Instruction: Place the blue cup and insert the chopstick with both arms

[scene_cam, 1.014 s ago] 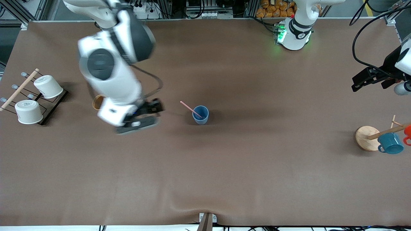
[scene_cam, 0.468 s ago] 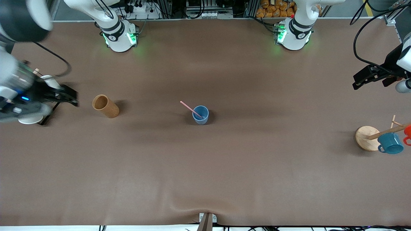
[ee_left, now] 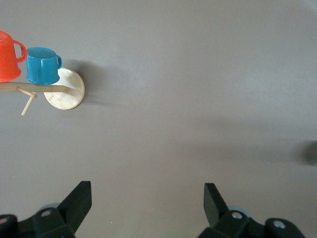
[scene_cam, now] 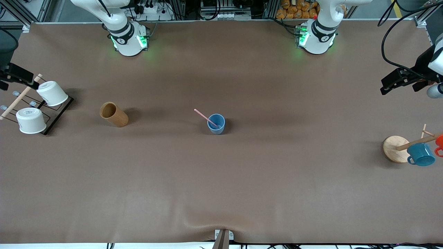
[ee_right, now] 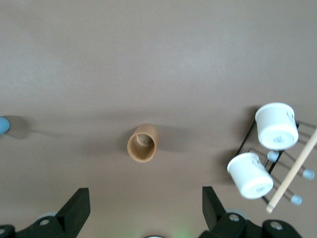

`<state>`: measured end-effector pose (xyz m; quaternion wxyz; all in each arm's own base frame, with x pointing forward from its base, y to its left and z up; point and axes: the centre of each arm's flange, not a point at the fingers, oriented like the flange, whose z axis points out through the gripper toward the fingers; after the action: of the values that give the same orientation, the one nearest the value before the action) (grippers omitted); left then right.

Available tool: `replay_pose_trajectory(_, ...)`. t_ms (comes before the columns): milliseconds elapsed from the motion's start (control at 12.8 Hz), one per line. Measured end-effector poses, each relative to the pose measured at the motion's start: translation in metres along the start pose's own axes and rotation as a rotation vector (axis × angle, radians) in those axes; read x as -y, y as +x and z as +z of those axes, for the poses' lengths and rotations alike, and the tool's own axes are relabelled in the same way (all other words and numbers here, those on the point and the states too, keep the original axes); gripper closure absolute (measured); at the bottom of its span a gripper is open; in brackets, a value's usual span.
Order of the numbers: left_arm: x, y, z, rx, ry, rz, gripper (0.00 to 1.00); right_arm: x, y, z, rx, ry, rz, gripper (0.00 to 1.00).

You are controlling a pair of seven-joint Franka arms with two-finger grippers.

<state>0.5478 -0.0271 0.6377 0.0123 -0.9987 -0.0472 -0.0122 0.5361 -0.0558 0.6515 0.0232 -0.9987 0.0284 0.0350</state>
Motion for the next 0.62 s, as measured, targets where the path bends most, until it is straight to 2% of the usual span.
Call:
replay_pose_trajectory(234, 0.000, 0.000, 0.000, 0.002, 0.000, -0.001, 0.00, 0.024, -0.013, -0.007, 0.028, -0.002, 0.044, 0.00)
replay_pose_trajectory(624, 0.002, 0.000, -0.002, -0.003, 0.000, -0.004, 0.00, 0.024, -0.016, -0.010, 0.027, -0.002, 0.047, 0.00)
